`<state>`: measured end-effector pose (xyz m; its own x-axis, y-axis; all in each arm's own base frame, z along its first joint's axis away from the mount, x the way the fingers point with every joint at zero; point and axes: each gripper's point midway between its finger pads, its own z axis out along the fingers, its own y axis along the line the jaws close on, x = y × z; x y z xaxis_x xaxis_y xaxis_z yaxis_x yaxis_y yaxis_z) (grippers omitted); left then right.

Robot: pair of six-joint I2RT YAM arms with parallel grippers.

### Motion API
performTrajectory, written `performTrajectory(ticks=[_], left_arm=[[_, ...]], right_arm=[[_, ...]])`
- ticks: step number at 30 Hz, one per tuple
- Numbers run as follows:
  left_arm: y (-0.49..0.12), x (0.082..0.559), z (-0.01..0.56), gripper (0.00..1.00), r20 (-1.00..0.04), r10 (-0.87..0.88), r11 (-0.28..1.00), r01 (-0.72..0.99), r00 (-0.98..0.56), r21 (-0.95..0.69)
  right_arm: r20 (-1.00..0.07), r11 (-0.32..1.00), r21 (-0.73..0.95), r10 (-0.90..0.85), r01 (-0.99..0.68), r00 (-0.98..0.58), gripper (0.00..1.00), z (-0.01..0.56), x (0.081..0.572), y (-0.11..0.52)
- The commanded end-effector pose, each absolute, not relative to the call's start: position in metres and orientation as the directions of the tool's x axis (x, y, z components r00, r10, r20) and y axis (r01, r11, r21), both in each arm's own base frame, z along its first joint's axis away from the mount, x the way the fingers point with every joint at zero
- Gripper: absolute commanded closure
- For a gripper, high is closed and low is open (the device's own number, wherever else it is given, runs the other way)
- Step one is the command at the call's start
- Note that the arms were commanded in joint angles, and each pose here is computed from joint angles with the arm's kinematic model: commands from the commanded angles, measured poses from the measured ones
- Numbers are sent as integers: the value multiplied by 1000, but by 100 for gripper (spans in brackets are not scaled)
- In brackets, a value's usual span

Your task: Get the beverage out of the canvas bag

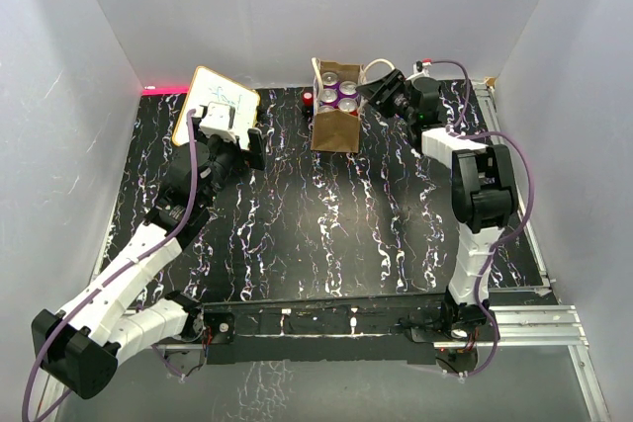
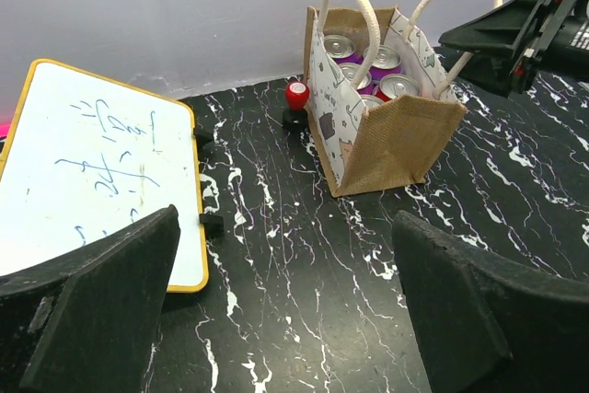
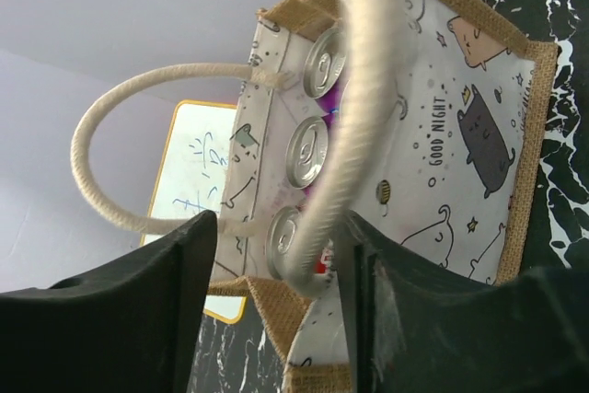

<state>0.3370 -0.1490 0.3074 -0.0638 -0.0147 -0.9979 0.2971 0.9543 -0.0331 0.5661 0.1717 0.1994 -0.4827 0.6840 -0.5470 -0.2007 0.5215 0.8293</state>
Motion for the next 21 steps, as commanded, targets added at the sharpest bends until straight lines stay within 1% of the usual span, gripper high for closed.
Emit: performTrajectory(ticks=[1,4,11,13,21], left_arm=[[-145,333,327,3,-999,-41,956,290,2,-39],[-145,333,327,3,-999,-42,957,289,3,-39],[-147,335,322,3,-999,-35,957,288,-8,-36],[-147,336,320,3,-999,-30,958,285,-15,-33],[-149,339,313,3,-999,-24,958,287,-34,-32]], right_arm=[[-516,466,855,730,-226,-449,48,221,582,173],[-526,477,849,720,-227,-452,55,217,584,175],[-544,495,836,686,-238,-484,90,207,582,182],[-545,496,835,680,-239,-490,92,204,577,184],[-566,487,822,639,-296,-521,92,206,556,199]])
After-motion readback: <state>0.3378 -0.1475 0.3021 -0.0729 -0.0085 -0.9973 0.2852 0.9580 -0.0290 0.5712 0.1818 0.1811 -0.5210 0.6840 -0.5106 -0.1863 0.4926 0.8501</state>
